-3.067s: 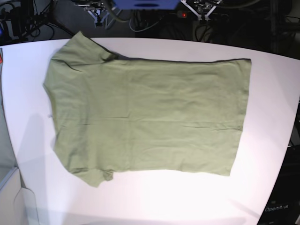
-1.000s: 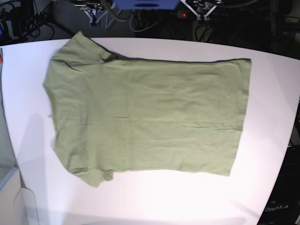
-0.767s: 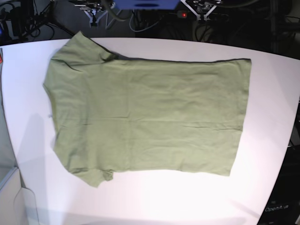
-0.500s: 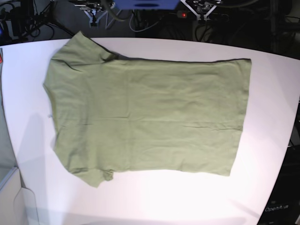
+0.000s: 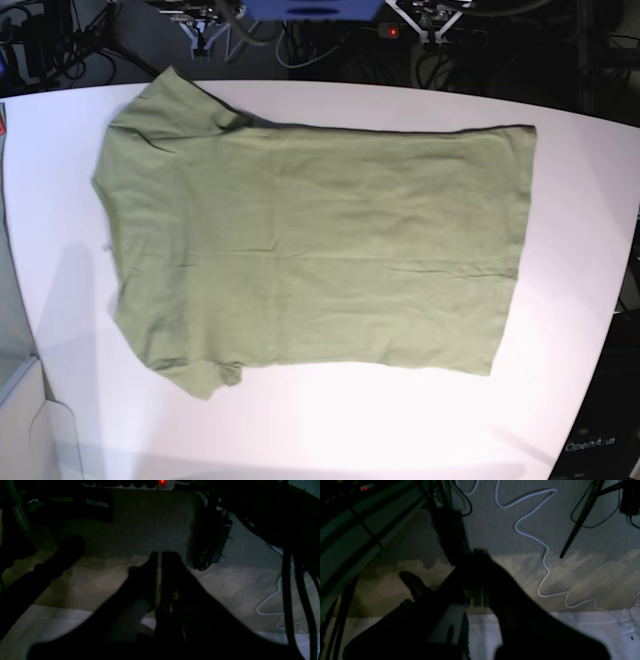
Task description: Fold the T-shirt properly
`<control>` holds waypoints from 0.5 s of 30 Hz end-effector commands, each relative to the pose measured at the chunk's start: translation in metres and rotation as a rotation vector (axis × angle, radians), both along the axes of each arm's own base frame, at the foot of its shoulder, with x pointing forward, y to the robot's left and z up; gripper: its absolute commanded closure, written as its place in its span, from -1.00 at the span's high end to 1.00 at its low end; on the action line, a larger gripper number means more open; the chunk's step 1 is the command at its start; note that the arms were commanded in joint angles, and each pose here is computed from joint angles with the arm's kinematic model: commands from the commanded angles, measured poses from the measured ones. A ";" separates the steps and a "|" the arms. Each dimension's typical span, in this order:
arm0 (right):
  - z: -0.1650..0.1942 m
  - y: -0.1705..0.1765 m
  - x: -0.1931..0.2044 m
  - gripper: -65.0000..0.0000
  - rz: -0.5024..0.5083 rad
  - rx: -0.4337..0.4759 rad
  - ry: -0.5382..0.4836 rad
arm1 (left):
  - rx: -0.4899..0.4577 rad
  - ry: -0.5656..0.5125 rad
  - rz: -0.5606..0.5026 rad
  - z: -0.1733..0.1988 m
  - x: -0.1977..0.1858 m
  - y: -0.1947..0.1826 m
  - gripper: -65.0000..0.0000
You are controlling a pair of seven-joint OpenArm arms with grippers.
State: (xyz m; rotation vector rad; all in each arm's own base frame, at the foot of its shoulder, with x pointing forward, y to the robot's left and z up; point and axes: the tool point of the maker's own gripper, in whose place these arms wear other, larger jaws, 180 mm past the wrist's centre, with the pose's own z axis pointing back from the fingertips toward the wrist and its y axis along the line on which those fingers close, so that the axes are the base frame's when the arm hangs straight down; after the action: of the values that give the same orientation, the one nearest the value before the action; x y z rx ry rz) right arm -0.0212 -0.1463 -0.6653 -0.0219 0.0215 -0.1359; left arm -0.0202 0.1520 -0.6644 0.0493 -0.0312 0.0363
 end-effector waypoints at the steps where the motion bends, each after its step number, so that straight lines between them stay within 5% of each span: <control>1: 0.000 -0.004 0.003 -0.99 0.001 -0.015 -0.002 | 0.010 0.003 -0.004 0.000 -0.002 0.005 -0.93; 15: 0.000 -0.002 0.004 -0.99 0.001 -0.012 -0.006 | 0.021 0.004 -0.004 0.000 -0.002 0.008 -0.93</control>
State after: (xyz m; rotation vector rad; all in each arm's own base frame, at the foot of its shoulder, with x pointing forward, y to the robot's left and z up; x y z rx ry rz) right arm -0.0180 -0.1451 -0.6654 -0.0197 0.0162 -0.1367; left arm -0.0200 0.1564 -0.6642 0.0615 -0.0316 0.0357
